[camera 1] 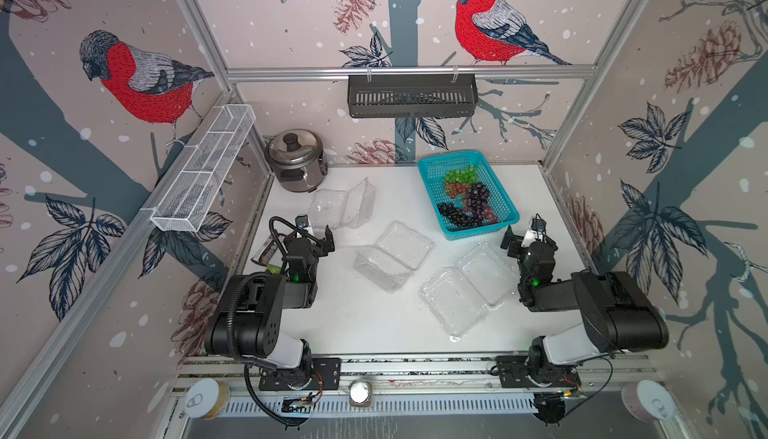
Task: Pack grapes into containers
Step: Move the basket to the corner of the board.
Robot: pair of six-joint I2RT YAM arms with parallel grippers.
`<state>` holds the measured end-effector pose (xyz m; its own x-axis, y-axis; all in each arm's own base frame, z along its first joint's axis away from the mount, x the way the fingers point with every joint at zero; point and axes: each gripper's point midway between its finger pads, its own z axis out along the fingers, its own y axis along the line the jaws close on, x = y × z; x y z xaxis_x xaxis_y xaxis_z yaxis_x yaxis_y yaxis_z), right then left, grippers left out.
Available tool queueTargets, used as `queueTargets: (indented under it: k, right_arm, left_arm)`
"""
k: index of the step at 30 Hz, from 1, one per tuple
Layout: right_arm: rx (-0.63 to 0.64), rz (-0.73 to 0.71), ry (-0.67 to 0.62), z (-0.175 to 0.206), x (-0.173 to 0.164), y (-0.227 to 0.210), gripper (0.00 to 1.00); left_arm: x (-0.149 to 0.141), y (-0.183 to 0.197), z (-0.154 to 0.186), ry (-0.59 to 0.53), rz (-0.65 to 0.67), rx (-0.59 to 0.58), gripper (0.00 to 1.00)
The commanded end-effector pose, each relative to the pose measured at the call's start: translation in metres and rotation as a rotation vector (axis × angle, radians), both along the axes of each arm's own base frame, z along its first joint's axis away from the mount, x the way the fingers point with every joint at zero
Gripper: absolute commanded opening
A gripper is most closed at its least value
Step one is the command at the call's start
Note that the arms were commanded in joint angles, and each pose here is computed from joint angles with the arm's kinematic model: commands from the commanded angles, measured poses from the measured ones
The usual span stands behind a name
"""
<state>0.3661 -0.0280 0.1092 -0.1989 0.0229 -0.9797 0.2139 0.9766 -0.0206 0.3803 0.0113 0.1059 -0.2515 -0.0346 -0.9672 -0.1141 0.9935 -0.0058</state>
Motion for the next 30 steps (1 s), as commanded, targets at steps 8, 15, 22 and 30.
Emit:
queueTargets:
  k: [8, 15, 22, 30]
  right_arm:
    - [0.01, -0.006, -0.07, 0.0172, 0.0042, -0.0005, 0.99]
    - [0.01, -0.006, -0.07, 0.0172, 0.004, -0.0007, 0.99]
    - [0.01, -0.006, -0.072, 0.0178, 0.0045, -0.0007, 0.99]
    - [0.021, 0.01, -0.068, 0.0169, 0.0056, -0.001, 0.99]
  left_arm:
    - [0.0037, 0.0018, 0.0139, -0.054, 0.005, 0.013, 0.98]
    - [0.0039, 0.0013, 0.0141, -0.055, 0.003, 0.013, 0.99]
    - [0.0041, 0.0012, 0.0141, -0.054, 0.0, 0.011, 0.99]
    - [0.0035, 0.0022, 0.0146, -0.059, 0.003, 0.007, 0.98]
